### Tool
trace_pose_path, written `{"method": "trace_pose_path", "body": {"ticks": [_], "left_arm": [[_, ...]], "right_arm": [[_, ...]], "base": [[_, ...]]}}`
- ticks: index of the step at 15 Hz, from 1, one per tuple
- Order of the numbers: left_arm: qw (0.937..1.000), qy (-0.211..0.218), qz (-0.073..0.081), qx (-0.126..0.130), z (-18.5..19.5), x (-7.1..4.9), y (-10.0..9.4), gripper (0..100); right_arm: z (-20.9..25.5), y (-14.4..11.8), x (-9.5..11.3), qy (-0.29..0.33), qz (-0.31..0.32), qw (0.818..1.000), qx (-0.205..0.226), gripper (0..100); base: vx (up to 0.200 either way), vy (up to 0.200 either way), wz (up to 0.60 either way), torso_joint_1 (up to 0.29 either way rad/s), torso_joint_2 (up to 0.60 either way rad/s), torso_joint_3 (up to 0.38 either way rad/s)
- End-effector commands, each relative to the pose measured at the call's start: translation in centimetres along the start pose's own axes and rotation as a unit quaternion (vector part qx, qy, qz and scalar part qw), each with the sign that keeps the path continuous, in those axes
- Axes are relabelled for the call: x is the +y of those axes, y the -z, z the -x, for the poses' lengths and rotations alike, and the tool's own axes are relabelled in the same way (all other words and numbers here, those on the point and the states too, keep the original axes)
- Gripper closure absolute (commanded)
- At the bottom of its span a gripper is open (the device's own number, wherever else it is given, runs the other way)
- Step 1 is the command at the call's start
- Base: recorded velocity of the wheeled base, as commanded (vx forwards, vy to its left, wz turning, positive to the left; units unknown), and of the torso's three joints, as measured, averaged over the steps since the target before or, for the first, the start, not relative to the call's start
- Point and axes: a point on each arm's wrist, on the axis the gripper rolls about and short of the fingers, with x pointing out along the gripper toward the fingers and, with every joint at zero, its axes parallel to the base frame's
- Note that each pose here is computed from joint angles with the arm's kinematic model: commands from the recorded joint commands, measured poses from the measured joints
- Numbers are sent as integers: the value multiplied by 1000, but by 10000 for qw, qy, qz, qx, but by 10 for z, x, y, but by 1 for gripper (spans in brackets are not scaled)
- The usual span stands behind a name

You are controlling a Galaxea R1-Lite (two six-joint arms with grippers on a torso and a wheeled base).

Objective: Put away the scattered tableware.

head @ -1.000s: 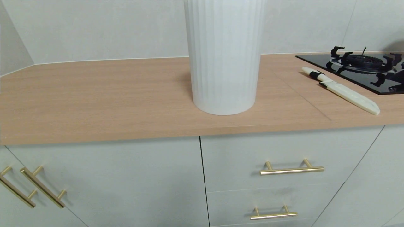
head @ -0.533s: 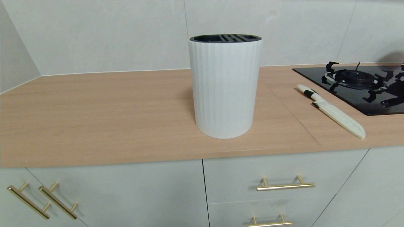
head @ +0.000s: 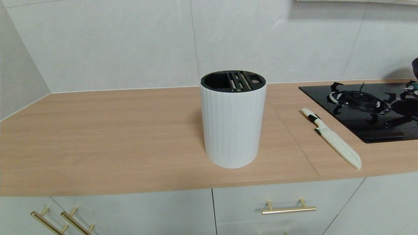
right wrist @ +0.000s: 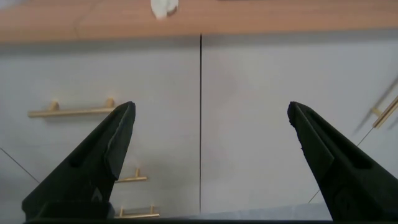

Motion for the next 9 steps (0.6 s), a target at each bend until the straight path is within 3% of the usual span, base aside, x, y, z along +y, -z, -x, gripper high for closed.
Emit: {"method": "trace_pose_path", "body": {"ticks": [1,9], "left_arm": [[10000,-6,5,-4,0,0,0,0],[10000,-6,-3,-4,0,0,0,0]], "right_arm": [[0,0,0,-7,4,10000,11,0],[0,0,0,-15,12,10000,11,0]], "base": [[0,0,0,198,-491,-281],[0,0,0,220,-510,-290]]}}
